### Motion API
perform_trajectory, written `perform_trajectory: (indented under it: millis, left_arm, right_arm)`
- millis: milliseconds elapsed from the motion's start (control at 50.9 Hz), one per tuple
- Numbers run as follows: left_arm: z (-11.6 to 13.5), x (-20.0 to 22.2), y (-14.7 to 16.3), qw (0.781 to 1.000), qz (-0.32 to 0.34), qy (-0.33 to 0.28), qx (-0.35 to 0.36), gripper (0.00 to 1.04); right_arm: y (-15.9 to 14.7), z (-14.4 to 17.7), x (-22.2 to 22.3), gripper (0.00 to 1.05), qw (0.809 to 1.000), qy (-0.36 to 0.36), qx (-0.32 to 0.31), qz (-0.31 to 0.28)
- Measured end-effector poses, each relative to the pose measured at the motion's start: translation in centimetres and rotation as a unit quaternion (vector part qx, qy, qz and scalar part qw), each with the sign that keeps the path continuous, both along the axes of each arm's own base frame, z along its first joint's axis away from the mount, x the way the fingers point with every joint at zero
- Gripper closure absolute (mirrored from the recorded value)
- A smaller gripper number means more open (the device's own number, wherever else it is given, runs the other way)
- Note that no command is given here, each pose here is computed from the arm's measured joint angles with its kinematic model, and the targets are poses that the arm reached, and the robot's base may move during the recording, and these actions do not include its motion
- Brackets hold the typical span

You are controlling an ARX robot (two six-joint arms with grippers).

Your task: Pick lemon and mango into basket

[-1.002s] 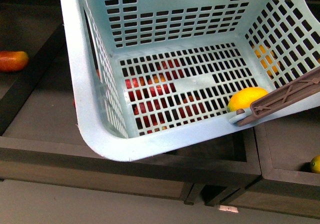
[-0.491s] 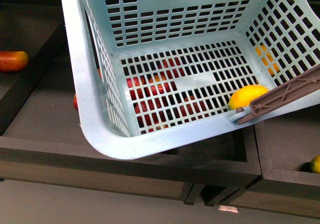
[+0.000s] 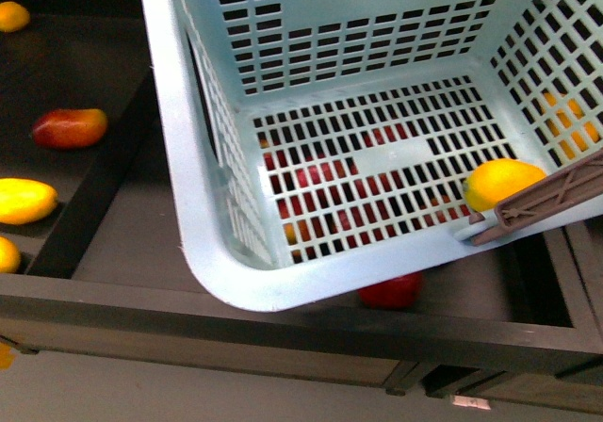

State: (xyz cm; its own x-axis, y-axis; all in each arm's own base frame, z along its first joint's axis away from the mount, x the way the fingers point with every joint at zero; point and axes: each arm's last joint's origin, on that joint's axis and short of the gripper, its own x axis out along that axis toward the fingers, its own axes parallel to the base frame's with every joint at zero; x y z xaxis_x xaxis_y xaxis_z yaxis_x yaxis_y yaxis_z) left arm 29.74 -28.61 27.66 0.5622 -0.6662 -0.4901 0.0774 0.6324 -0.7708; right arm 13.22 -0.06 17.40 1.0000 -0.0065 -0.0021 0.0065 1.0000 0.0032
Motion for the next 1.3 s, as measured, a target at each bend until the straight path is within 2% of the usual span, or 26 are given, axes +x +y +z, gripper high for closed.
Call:
perform_trajectory:
  millis: [1296]
  left_arm:
    - [0.11,0.34,0.27,1.000,0.008,-0.006,0.003,0.99]
  right_arm:
    - [0.04,-0.09,-0.02,0.09,1.000,0.002,0.000,0.003]
